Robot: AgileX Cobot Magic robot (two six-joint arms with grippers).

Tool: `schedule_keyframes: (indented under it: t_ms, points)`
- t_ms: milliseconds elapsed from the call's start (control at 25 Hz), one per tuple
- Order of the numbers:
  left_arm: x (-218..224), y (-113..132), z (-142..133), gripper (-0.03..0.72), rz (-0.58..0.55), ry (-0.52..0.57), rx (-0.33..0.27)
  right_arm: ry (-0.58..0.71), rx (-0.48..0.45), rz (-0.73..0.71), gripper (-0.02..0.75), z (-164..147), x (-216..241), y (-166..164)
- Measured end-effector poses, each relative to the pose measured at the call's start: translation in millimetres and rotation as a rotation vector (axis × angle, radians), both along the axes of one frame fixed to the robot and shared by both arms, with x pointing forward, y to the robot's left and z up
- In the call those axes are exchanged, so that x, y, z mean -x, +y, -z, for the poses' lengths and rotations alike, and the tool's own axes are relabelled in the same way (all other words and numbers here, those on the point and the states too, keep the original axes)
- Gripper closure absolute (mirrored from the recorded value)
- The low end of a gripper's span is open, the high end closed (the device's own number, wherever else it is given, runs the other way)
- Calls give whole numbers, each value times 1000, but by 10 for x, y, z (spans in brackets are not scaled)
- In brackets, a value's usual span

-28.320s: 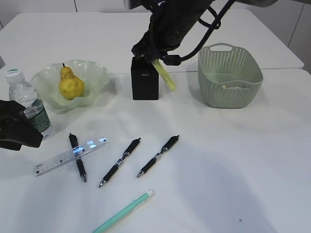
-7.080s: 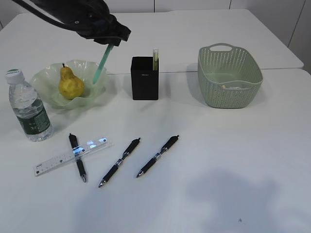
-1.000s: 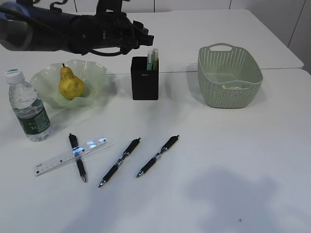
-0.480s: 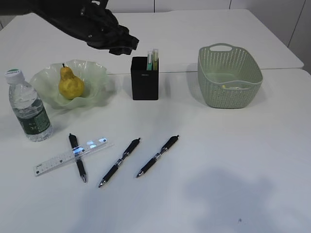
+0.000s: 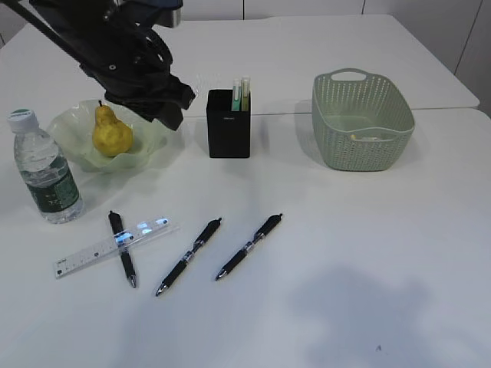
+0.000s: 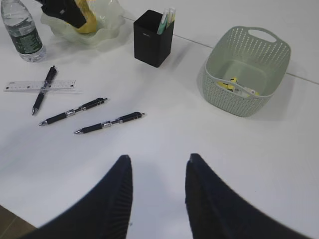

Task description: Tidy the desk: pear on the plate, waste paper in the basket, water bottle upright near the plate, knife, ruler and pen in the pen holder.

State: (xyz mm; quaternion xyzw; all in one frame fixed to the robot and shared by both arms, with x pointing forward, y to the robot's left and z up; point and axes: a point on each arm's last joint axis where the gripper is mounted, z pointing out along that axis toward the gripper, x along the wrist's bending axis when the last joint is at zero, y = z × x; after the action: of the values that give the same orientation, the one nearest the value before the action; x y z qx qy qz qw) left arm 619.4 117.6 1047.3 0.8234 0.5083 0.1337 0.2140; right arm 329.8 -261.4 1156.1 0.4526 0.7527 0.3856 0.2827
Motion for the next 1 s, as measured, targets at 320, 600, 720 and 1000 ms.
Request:
schedule_keyframes:
  t_ms: [320, 600, 720, 1000]
  points:
    - [185, 88, 55, 389, 136, 179, -149, 1, -1, -1, 438, 0, 0, 1]
    - [257, 90, 71, 389, 289, 231, -193, 1, -1, -1, 438, 0, 0, 1]
    - [275, 93, 75, 389, 373, 236, -218, 1, -1, -1, 438, 0, 0, 1]
    - [290, 97, 77, 389, 563, 213, -277, 1, -1, -1, 438, 0, 0, 1]
